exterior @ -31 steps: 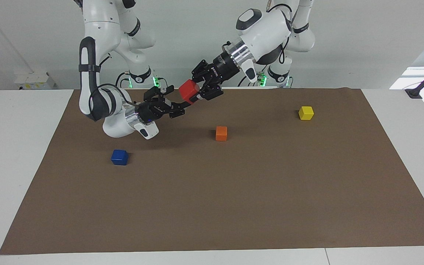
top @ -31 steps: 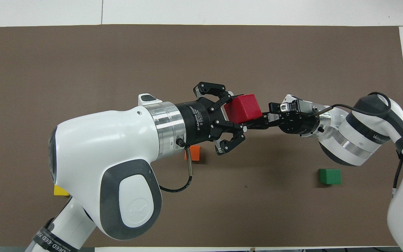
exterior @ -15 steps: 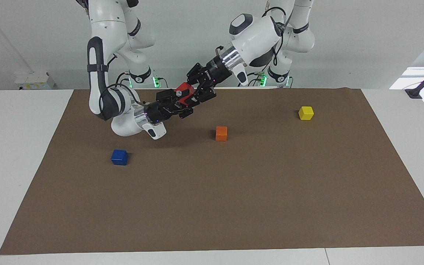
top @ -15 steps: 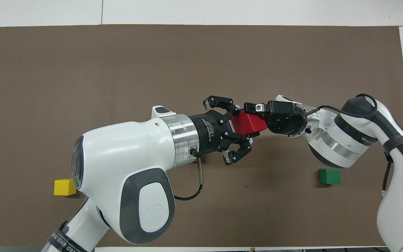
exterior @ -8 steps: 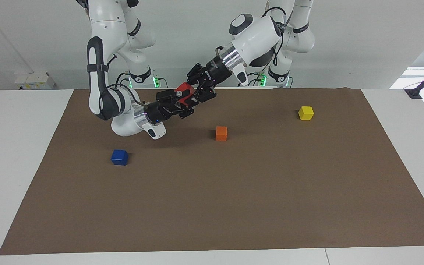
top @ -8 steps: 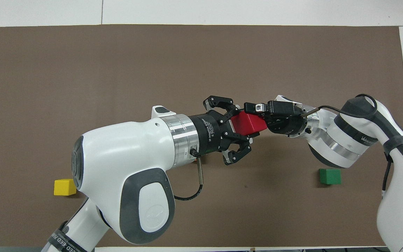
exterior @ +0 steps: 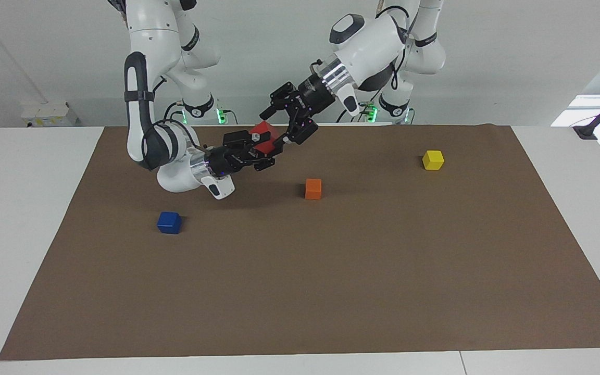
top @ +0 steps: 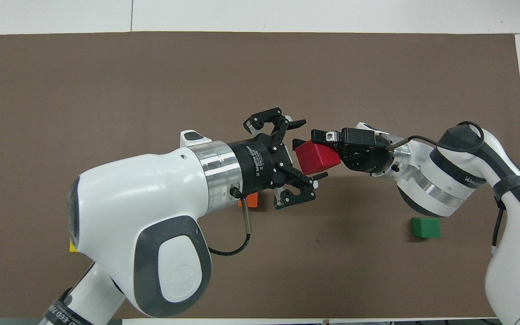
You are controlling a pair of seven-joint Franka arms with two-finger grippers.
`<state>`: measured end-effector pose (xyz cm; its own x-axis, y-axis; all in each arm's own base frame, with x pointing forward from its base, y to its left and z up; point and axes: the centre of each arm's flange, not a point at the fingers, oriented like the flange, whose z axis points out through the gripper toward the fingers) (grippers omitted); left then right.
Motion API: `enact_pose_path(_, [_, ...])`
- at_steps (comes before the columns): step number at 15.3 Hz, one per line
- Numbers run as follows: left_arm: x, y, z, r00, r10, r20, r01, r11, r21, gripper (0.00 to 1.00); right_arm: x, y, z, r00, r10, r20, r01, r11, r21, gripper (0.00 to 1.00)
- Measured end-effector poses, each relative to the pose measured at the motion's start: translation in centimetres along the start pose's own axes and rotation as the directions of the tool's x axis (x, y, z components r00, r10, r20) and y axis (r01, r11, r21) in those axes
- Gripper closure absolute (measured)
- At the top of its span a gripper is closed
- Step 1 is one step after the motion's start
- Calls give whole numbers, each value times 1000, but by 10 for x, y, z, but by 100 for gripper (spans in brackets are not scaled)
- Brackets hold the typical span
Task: Transfer red block to right arm and stack on blue block
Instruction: 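Open the left gripper while the right gripper pulls the red cube away, then carry the red cube toward the blue cube while the left gripper retracts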
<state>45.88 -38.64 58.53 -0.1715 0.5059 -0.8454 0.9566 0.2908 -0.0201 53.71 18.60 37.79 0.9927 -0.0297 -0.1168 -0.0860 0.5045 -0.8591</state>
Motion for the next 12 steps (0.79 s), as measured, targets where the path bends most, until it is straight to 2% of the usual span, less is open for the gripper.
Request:
enact_pose_path(5, [18,29,-29,1000,8,-22,-9,1000,-23,0,7,-4,-1,999,-20,-39,18,998,-57,45])
enact_pose_path(7, [41,48,-40,996,77,-50,-79,996,-50,0,13,-15,-2,999,-42,-28,36,985,-170,45])
enact_pose_path(9, [65,73,-58,988,131,-79,-138,987,-88,0,22,-45,-6,998,-65,-13,57,947,-315,45])
enact_pose_path(11, [90,102,-81,974,193,-115,-207,970,-127,0,26,-81,-10,997,-76,-3,68,910,-409,45])
enact_pose_path(12, [104,116,-91,957,243,-156,-264,956,-130,0,27,-96,-13,997,-74,2,67,891,-449,45])
